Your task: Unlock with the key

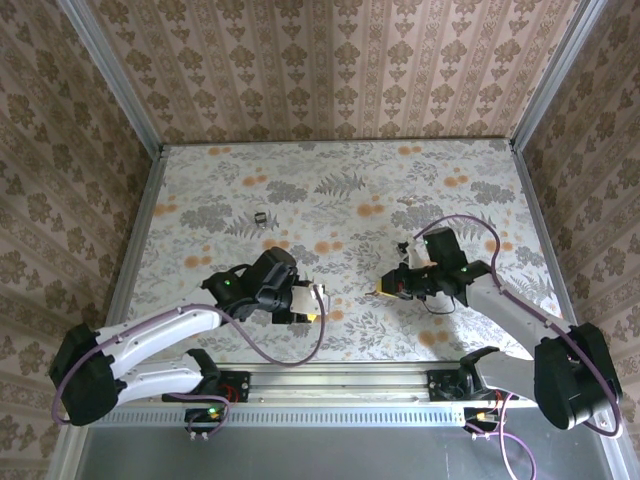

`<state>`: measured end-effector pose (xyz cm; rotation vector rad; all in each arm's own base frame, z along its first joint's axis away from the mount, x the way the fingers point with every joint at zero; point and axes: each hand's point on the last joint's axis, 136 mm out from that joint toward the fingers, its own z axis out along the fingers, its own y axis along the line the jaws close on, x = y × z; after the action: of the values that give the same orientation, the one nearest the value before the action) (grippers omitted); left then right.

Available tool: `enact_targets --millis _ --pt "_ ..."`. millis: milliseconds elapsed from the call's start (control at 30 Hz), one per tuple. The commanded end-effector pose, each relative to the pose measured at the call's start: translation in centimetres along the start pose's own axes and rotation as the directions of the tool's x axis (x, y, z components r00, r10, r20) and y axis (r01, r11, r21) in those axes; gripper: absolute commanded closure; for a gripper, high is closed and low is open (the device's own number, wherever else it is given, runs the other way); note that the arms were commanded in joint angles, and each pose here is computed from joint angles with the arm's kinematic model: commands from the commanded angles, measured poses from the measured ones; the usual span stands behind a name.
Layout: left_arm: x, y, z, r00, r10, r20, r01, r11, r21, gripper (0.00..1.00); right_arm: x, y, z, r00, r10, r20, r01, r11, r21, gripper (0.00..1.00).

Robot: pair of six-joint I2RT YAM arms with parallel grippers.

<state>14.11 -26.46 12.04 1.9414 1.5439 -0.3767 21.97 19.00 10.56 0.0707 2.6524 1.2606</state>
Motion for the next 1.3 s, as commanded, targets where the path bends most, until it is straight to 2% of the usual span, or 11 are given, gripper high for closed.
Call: enact_targets --millis 0,333,867,967,1033,1133,1267 --pt "-0.4 0.4 0.5 1.000 0.017 0.015 -0.017 1.000 -0.008 1.00 0.5 -2.6 -0.4 0.997 0.074 0.006 -0.075 0.994 0.076 1.00" --pt "-0.1 0.2 1.3 1.000 0.013 0.002 -0.013 1.000 0.013 1.00 1.0 -7.1 -1.1 0.976 0.216 0.042 -0.220 0.961 0.166 1.00" --pt "0.4 -0.1 2.5 1.000 0.013 -0.020 -0.012 0.999 0.029 1.00 -0.2 -10.7 0.1 0.945 0.322 0.057 -0.327 0.926 0.188 0.99" --pt "0.7 -0.3 3.0 0.999 0.013 -0.030 -0.011 0.998 0.054 1.00 0.0 -11.5 0.4 0.943 0.331 0.039 -0.332 0.920 0.207 0.92" --pt "0.7 -0.5 3.4 0.999 0.011 -0.037 -0.008 0.997 0.073 1.00 0.1 -12.1 0.5 0.943 0.331 0.038 -0.331 0.915 0.231 0.79" --pt "1.0 -0.6 3.9 0.999 0.000 -0.050 0.005 0.995 0.095 1.00 -0.1 -12.2 0.4 0.944 0.328 0.044 -0.329 0.915 0.234 0.67" --pt "1.4 -0.7 4.4 0.998 -0.009 -0.062 0.016 0.994 0.111 1.00 -1.4 -11.1 -1.0 0.957 0.274 0.098 -0.290 0.926 0.241 0.60"
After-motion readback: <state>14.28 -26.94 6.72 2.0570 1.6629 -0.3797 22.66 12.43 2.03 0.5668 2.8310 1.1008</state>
